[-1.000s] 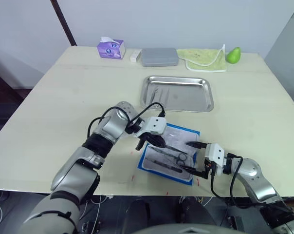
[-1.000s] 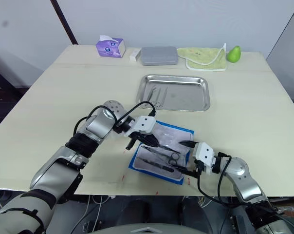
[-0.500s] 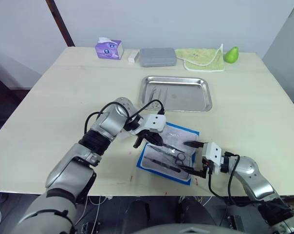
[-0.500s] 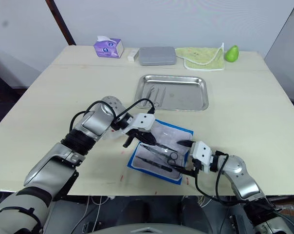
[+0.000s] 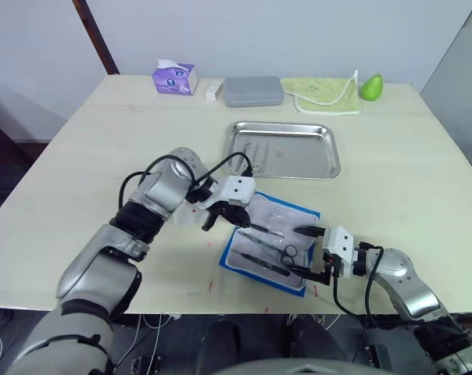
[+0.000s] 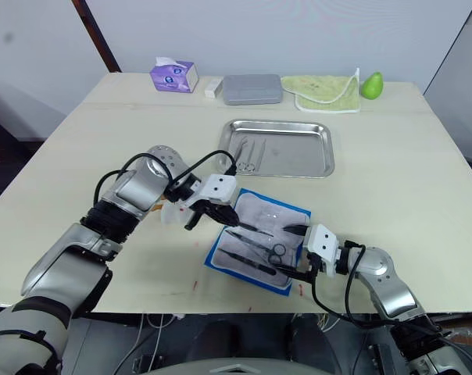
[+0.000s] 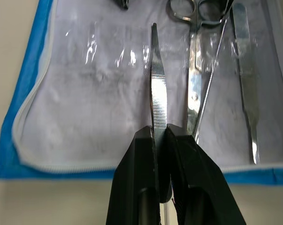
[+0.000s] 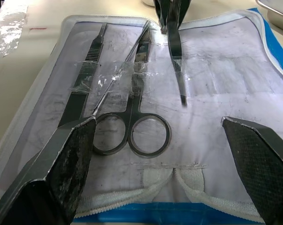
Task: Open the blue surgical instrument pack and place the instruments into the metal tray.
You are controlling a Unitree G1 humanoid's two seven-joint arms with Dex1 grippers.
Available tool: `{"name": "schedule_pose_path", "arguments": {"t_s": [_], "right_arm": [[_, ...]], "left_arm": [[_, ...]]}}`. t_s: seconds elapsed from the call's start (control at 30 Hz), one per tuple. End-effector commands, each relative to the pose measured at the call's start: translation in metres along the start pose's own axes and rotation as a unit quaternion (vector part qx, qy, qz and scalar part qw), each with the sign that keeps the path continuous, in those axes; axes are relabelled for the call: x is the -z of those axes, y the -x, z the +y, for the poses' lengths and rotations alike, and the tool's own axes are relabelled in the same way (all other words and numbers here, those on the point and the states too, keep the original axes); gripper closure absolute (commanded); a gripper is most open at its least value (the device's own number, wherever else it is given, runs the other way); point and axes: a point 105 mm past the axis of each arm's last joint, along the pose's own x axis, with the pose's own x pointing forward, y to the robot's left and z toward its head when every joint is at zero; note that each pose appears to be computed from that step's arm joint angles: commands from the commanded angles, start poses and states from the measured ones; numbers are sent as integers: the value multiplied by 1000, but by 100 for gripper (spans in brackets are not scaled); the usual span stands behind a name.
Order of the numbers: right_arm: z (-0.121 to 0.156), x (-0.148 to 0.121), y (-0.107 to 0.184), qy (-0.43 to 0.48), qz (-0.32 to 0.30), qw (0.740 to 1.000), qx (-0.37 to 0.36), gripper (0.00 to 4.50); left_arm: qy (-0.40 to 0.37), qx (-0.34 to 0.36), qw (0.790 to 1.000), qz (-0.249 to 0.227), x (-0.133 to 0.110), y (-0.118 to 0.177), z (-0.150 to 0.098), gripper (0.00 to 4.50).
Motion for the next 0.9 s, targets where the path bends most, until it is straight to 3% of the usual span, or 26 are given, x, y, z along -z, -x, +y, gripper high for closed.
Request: {"name": "schedule_pose_path", "arguments": {"t_s": [0.03, 0.23, 0.33, 0.53, 0.73, 0.9], "right_arm": [[31, 68, 8, -70, 144, 986, -40, 0], [31, 70, 8, -70, 144, 986, -43, 0], [32, 72, 7, -70, 143, 986, -45, 0], [32, 75, 11, -72, 142, 986, -47, 0], [30, 76, 14, -71, 139, 987, -48, 0], [29, 77, 16, -70, 140, 986, -49, 0]], "left_arm": [[-24, -7, 1000, 8, -8, 24, 3, 443], [-20, -17, 999, 21, 0, 42, 1, 443], [-2, -39, 999, 3, 3, 61, -3, 443], [36, -102, 988, -111, -16, 82, -9, 443], [138, -193, 942, -239, -35, 86, -5, 443], [216, -295, 898, -245, -37, 73, 10, 443]]}}
